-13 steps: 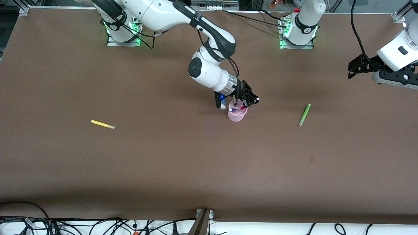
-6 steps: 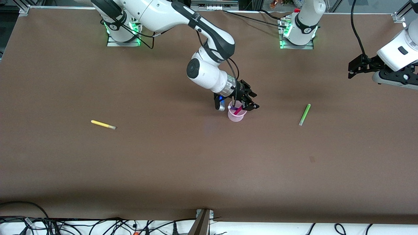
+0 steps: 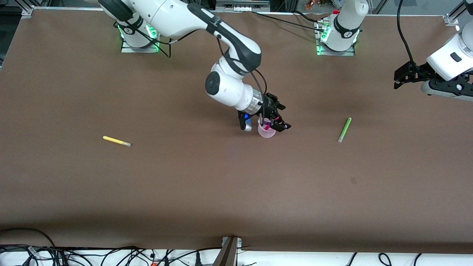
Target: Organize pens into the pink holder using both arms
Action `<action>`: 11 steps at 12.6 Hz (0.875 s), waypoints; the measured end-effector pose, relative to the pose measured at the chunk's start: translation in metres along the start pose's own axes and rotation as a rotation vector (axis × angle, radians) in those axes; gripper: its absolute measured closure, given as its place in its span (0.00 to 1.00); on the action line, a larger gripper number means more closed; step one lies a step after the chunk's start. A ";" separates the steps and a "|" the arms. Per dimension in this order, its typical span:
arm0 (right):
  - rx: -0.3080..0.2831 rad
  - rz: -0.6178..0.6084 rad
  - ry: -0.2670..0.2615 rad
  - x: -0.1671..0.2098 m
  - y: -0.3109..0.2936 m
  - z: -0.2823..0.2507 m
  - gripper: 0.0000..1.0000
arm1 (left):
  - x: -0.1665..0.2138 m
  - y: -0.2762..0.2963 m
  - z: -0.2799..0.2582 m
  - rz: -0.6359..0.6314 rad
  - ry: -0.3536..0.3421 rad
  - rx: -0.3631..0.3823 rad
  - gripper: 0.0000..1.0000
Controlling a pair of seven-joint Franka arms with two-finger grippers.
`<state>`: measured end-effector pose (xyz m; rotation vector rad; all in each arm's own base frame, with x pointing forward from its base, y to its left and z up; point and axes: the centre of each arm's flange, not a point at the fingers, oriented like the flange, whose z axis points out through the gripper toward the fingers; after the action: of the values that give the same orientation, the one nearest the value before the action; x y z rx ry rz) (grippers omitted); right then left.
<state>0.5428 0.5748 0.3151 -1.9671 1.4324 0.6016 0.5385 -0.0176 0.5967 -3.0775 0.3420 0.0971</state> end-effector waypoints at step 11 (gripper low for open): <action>-0.290 -0.771 0.194 0.107 -0.076 -0.238 0.00 | 0.000 0.000 0.000 0.000 0.000 0.000 0.00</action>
<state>0.6483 0.3507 0.4261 -2.6309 0.5916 0.2700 0.5388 -0.0178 0.5966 -3.0774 0.3425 0.0971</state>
